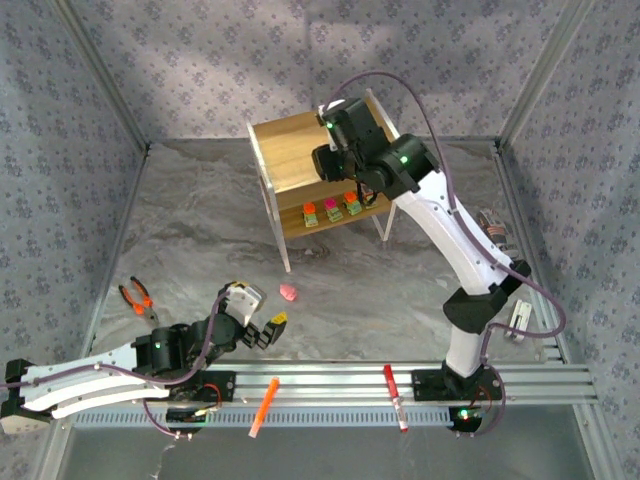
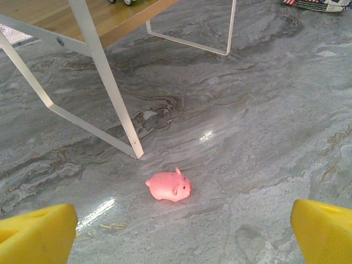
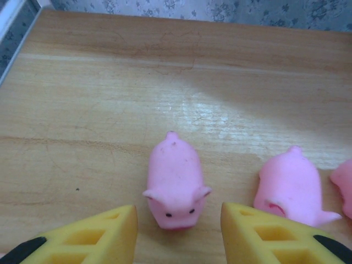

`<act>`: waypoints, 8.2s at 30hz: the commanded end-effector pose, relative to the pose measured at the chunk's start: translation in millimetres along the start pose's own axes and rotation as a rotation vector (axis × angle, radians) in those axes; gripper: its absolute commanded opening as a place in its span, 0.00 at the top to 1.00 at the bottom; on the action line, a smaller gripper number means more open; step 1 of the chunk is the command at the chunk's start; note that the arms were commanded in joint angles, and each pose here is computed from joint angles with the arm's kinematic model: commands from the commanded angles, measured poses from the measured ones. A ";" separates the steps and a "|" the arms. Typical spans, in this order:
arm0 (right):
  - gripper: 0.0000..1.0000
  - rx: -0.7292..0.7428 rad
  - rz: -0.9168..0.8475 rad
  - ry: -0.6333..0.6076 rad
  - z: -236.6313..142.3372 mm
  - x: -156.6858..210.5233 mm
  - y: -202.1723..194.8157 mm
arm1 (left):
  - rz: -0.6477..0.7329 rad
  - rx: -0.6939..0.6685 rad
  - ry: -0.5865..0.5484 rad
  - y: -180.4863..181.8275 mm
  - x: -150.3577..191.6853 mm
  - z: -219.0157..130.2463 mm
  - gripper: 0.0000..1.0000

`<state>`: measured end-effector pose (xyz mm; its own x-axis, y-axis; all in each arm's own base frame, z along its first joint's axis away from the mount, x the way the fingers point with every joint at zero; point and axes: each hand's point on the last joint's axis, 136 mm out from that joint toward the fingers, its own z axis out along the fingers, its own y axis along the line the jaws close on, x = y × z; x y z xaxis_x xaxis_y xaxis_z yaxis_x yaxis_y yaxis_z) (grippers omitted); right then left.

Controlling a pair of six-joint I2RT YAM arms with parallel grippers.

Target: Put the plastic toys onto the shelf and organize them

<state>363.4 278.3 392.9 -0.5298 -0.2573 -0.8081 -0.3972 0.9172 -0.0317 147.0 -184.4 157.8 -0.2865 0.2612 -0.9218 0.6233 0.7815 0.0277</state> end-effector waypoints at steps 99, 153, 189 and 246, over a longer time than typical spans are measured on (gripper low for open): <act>0.37 -0.293 -0.053 0.503 140.1 321.5 172.9 | -0.072 -0.131 -0.020 25.4 -3.3 -6.4 0.00; 0.74 -0.195 -0.071 0.408 110.4 318.7 149.9 | -0.078 -0.129 -0.017 26.0 -2.9 -5.7 0.00; 0.78 -0.102 -0.017 -0.021 -48.7 102.1 75.1 | -0.011 0.030 0.023 -8.3 0.4 4.6 0.00; 0.74 -0.068 0.089 0.027 16.7 7.1 49.3 | -0.015 0.021 0.020 -5.8 -0.1 3.3 0.00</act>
<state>351.6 326.1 374.8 -0.5810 -0.1784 -0.7941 -0.3899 0.9174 0.0792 142.5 -191.6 145.8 -0.3257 0.2900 -0.8999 0.6466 0.7628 0.0118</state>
